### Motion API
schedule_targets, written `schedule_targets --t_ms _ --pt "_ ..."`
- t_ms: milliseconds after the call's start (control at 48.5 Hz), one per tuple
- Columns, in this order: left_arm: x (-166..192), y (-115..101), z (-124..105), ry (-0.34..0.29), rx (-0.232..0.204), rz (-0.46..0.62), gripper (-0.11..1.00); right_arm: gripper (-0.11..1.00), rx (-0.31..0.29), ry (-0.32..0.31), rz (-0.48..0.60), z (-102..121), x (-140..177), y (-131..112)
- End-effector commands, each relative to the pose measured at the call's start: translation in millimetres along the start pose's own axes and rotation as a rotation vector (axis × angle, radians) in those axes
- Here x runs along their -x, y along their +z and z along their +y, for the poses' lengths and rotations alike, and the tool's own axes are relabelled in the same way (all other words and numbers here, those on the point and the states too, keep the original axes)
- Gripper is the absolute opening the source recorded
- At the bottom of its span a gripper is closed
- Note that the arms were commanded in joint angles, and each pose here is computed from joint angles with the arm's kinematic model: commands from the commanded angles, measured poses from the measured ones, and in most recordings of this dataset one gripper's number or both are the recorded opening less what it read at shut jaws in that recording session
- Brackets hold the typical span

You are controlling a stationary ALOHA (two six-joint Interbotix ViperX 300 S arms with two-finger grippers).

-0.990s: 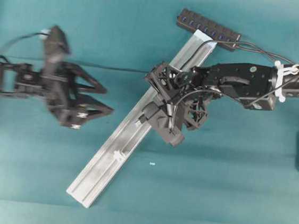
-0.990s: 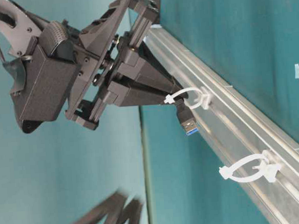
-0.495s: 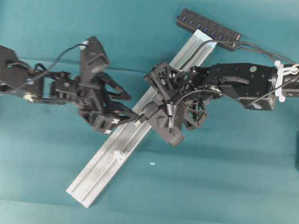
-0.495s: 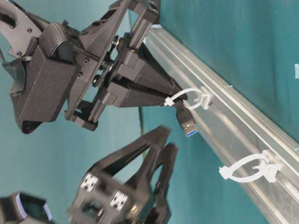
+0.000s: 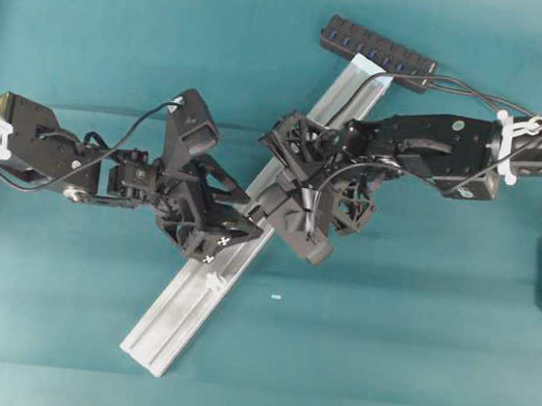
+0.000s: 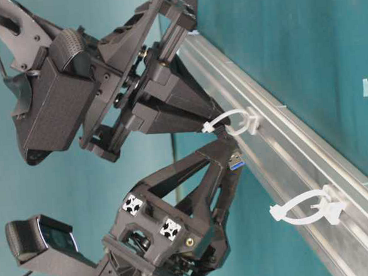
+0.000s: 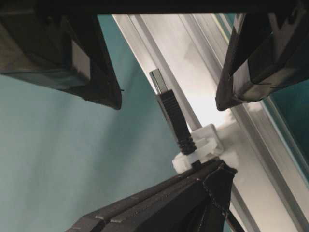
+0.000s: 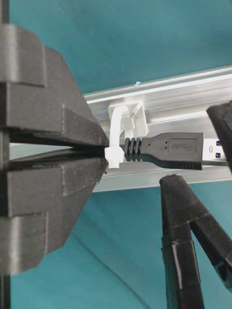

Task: Pass the USB cable through three rings with both arms.
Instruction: 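Grasp the plug beyond the second ring with the left gripper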

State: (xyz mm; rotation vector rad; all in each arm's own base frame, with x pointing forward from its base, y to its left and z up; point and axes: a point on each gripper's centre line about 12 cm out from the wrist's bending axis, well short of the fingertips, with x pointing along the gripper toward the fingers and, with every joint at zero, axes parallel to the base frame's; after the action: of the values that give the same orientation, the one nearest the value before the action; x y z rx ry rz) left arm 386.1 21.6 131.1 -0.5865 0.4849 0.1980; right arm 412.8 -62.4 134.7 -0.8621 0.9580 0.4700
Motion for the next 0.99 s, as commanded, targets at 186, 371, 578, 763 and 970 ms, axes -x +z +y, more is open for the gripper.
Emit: schedule_targets --t_ms 186,371,578,763,970 --pt "-14.0 8.1 -5.3 -0.014 0.0 -0.02 0.86 0.07 -0.013 -0.019 -0.011 -4.4 2.2 3.2" --pt "-14.6 7.1 -4.8 -0.013 -0.004 -0.017 0.79 0.07 -0.014 -0.018 -0.011 -4.3 2.2 3.2" --pt "-12.6 1.7 -4.9 -0.013 -0.025 -0.004 0.4 0.07 -0.013 -0.019 -0.011 -4.4 2.2 3.2" --pt "-12.3 2.3 -5.3 -0.015 -0.028 -0.007 0.12 0.07 -0.012 -0.018 -0.011 -4.0 2.2 3.7" --pt "-12.3 1.8 -5.7 -0.015 -0.029 -0.005 0.12 0.07 -0.012 -0.014 -0.01 -3.5 2.2 3.6"
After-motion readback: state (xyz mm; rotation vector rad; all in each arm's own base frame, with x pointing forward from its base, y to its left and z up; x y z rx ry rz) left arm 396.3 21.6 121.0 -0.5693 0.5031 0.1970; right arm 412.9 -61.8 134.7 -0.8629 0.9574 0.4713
